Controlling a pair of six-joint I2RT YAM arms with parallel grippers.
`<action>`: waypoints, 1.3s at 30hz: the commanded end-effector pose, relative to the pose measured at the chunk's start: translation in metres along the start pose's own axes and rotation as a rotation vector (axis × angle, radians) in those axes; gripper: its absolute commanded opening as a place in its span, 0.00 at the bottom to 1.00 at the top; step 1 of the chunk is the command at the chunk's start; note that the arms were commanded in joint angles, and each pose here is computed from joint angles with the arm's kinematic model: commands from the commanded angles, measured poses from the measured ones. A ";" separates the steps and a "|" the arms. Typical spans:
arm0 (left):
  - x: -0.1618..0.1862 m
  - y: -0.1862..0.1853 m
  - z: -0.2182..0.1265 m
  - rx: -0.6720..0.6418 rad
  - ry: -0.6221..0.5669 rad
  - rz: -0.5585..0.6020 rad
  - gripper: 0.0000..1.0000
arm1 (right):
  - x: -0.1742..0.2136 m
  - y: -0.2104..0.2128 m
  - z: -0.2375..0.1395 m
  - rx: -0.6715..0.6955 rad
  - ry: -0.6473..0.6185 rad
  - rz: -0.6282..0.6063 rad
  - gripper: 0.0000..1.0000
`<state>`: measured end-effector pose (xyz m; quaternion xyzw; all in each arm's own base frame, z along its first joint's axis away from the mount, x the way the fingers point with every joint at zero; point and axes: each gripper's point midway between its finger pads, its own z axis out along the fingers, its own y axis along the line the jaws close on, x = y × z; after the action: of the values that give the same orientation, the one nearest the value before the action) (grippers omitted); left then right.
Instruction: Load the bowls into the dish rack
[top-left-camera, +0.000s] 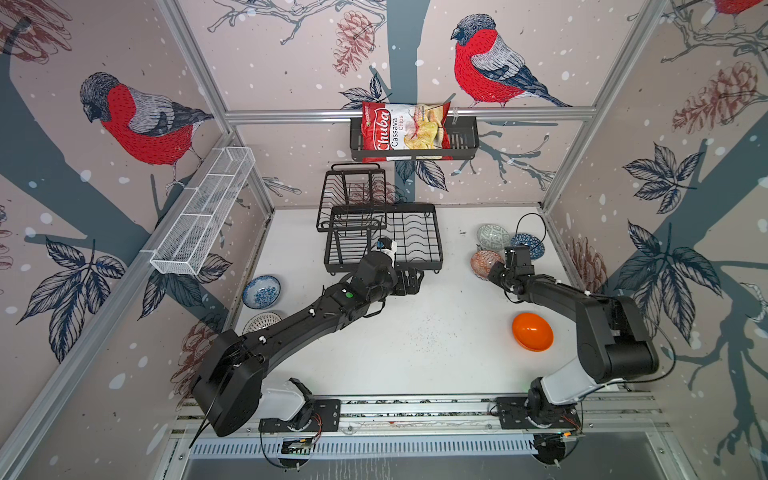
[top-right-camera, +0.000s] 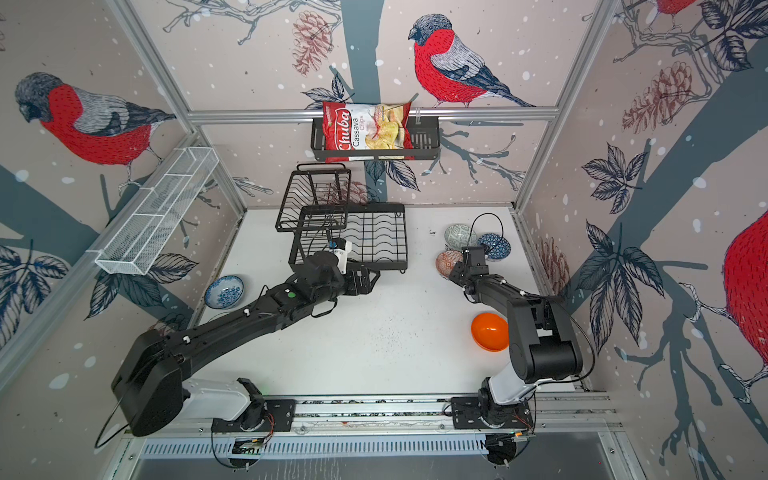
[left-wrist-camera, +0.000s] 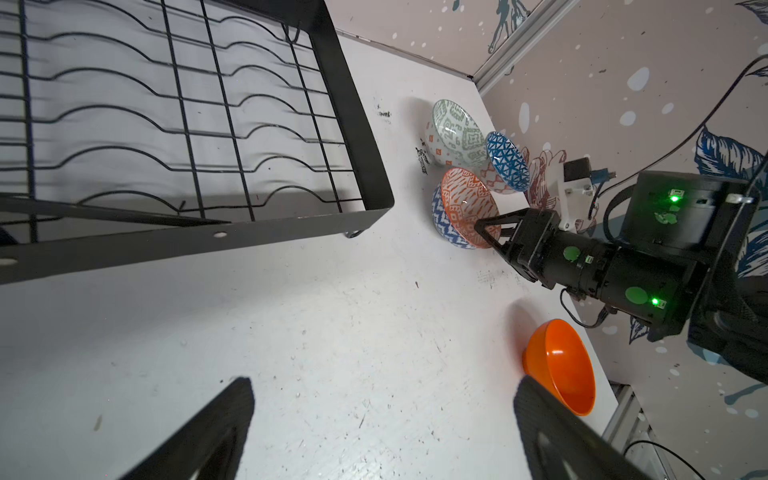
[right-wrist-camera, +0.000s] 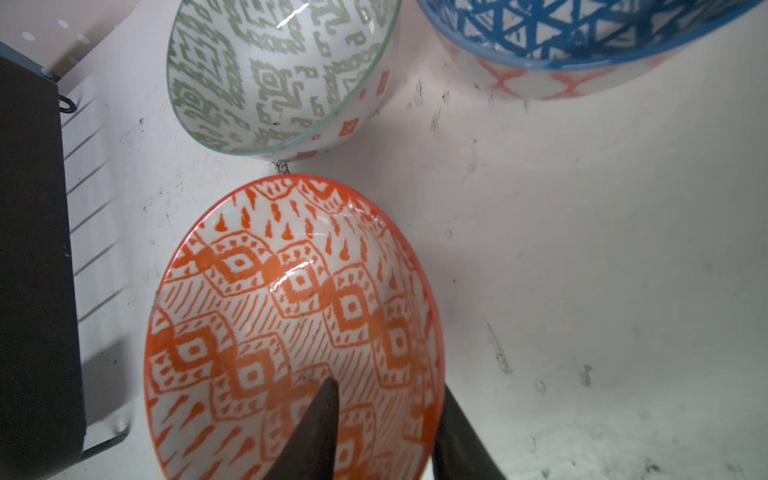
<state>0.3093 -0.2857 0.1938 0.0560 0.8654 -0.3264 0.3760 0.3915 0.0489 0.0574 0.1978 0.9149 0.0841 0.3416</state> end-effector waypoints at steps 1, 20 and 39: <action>-0.002 0.008 0.001 -0.043 -0.001 0.034 0.98 | -0.005 0.003 -0.002 0.006 -0.032 -0.004 0.32; 0.006 0.020 0.009 0.008 -0.013 -0.014 0.98 | 0.002 0.023 -0.007 -0.008 -0.049 -0.070 0.09; -0.019 -0.029 0.057 0.091 -0.005 0.016 0.98 | -0.030 0.121 -0.102 -0.261 -0.474 -0.164 0.01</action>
<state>0.3422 -0.3396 0.1788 0.0696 0.8647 -0.3601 0.3432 0.3766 0.1437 0.1558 0.0819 0.8458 0.1113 0.5153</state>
